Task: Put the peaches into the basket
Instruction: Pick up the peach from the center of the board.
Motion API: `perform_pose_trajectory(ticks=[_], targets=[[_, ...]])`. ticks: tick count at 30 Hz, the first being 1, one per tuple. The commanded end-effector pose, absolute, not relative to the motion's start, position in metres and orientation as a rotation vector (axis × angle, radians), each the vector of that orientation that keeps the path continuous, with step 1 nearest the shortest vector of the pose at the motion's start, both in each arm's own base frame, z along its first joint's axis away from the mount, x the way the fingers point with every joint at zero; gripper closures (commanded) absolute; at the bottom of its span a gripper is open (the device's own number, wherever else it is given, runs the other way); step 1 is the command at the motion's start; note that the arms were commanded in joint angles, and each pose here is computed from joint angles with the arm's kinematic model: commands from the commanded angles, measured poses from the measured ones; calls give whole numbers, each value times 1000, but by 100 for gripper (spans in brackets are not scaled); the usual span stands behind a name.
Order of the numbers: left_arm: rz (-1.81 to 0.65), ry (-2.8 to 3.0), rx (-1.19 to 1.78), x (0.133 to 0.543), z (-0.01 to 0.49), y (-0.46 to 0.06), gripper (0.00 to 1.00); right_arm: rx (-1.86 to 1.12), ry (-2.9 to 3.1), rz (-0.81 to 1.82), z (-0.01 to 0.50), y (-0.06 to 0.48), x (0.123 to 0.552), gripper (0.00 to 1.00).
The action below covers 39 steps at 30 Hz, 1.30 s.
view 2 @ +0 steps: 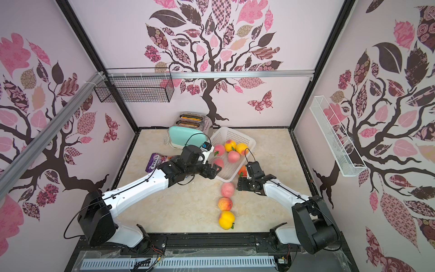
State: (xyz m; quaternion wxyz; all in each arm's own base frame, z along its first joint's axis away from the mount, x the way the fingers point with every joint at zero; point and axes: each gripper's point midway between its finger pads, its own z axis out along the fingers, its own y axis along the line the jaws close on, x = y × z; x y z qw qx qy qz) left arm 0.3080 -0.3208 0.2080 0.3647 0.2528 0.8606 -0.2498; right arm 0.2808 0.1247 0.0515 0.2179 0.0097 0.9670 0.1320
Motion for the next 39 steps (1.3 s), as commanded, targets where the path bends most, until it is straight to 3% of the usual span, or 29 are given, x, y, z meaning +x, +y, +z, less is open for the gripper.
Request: perform_pose_trajectory(ticks=[1,21,39], targets=[[-663,2212,647,308,210,-324,7,36,2602,388,74,126,292,22],[-704,2227,620,288,220,-321,7,83,2524,500,110,119,251,26],[-628,2193,683,211,238,-315,7,-17,2412,524,170,135,220,26]])
